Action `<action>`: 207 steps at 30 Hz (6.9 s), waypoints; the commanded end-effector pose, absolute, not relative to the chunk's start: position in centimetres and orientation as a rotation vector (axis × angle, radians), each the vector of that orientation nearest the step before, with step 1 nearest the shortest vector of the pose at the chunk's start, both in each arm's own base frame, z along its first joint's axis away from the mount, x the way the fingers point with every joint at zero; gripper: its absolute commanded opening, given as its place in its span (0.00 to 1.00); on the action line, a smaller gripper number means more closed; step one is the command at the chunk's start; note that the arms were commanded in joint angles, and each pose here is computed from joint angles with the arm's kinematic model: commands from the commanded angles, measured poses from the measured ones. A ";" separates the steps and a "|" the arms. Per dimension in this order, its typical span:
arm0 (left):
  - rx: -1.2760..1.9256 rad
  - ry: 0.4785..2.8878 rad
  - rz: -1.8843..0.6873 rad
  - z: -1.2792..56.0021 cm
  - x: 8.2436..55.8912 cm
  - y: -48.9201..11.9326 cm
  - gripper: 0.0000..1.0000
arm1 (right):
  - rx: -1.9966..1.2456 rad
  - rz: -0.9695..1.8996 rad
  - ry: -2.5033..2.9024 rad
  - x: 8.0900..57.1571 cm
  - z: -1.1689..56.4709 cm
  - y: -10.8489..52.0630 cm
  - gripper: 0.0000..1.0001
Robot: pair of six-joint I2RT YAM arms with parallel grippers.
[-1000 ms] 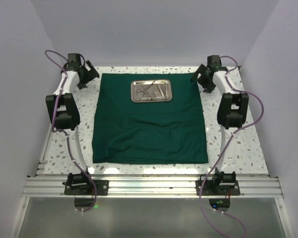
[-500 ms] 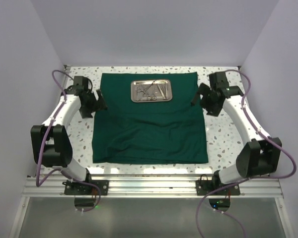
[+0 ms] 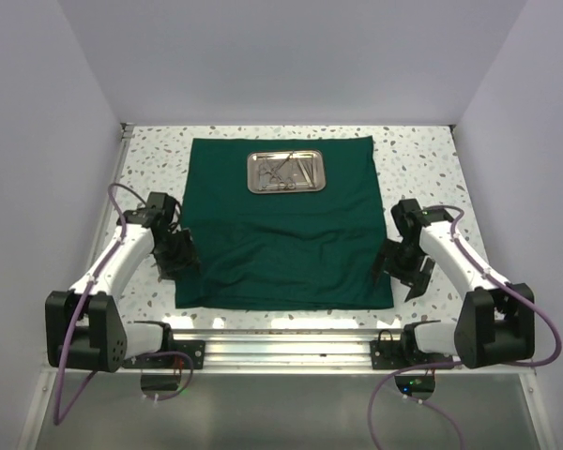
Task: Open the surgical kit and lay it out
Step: Smooth out the surgical kit at the center of the board.
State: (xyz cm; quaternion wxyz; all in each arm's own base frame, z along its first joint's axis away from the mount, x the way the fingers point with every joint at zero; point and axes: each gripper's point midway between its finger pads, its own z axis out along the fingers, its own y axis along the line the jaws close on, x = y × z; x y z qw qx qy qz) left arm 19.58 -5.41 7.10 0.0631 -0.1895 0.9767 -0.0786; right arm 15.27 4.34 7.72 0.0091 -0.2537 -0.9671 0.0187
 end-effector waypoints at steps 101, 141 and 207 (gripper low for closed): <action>-0.441 2.659 -0.180 0.1 56.3 -2.4 0.00 | -1.017 -0.006 -3.225 52.5 -0.4 2.4 0.00; -0.672 2.591 -0.244 11.1 27.6 -11.9 0.65 | -1.223 -0.555 -3.255 32.6 11.0 5.3 0.98; -0.568 2.927 -0.018 4.6 15.7 -18.4 0.38 | -0.742 -0.366 -3.302 26.0 8.9 7.3 0.94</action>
